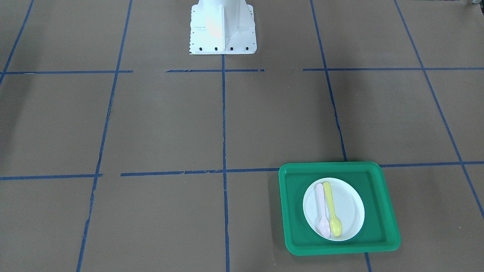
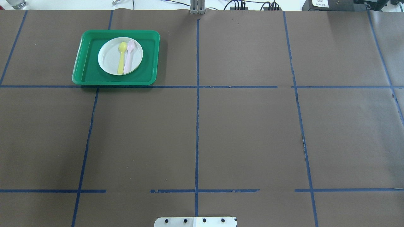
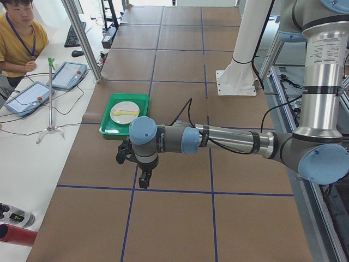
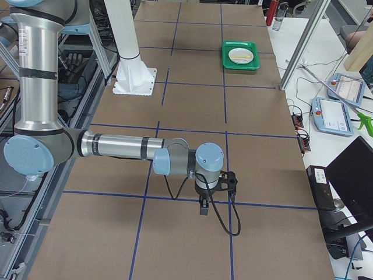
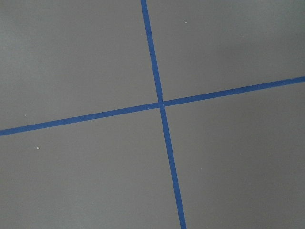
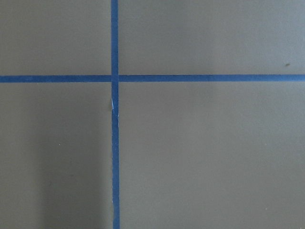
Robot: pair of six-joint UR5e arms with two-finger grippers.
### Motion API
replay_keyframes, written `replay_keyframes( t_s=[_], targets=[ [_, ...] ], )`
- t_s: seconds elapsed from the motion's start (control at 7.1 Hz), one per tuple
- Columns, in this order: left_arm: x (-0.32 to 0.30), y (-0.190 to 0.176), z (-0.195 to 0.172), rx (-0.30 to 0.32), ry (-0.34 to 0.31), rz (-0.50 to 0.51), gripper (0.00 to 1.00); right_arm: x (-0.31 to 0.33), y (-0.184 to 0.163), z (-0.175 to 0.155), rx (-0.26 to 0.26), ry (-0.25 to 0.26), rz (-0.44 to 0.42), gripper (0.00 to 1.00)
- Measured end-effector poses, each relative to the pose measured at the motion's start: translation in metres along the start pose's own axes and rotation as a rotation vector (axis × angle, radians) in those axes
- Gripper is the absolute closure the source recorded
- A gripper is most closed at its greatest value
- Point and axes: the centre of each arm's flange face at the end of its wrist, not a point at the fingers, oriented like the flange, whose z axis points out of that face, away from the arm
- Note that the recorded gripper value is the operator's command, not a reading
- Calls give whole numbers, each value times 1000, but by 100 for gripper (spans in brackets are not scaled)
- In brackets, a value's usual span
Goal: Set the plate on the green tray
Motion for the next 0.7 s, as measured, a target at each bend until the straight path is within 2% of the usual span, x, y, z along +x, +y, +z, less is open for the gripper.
replay_keyframes(
  t_s=[0.7],
  targets=[
    [-2,2,6,-21,-2,-9,0,0,0,0,0,0,0,0]
  ],
)
